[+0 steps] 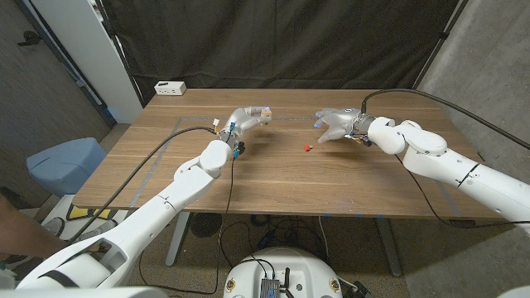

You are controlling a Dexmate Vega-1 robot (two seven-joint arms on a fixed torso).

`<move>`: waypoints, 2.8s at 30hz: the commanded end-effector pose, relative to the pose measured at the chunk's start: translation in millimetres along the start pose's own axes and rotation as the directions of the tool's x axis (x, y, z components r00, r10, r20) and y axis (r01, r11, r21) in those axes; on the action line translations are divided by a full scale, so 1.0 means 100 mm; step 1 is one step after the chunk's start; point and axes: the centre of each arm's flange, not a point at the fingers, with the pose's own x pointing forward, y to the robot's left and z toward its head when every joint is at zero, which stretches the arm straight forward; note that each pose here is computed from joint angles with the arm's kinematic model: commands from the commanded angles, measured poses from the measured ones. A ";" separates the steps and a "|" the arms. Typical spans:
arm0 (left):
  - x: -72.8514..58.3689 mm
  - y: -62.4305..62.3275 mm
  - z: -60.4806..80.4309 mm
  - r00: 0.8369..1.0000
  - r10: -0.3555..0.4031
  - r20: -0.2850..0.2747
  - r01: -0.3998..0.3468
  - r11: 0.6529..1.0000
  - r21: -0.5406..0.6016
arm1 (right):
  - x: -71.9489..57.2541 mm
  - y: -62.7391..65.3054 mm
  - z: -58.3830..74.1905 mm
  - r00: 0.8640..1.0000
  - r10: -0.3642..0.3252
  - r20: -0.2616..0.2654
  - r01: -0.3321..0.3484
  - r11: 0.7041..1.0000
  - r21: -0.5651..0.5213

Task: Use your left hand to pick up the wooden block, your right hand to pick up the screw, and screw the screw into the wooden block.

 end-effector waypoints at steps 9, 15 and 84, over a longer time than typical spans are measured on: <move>0.07 -0.04 -0.13 1.000 0.008 -0.009 -0.009 0.994 -0.111 | 0.16 0.04 0.18 0.999 0.025 0.025 -0.020 0.984 -0.177; 0.10 -0.06 -0.16 1.000 0.003 -0.006 -0.004 0.993 -0.114 | 0.21 0.05 0.20 0.999 0.033 0.033 -0.026 0.980 -0.200; 0.22 -0.20 -0.19 0.999 -0.034 0.008 0.035 0.996 -0.078 | 0.53 0.24 0.38 0.988 0.087 0.129 -0.056 0.972 -0.227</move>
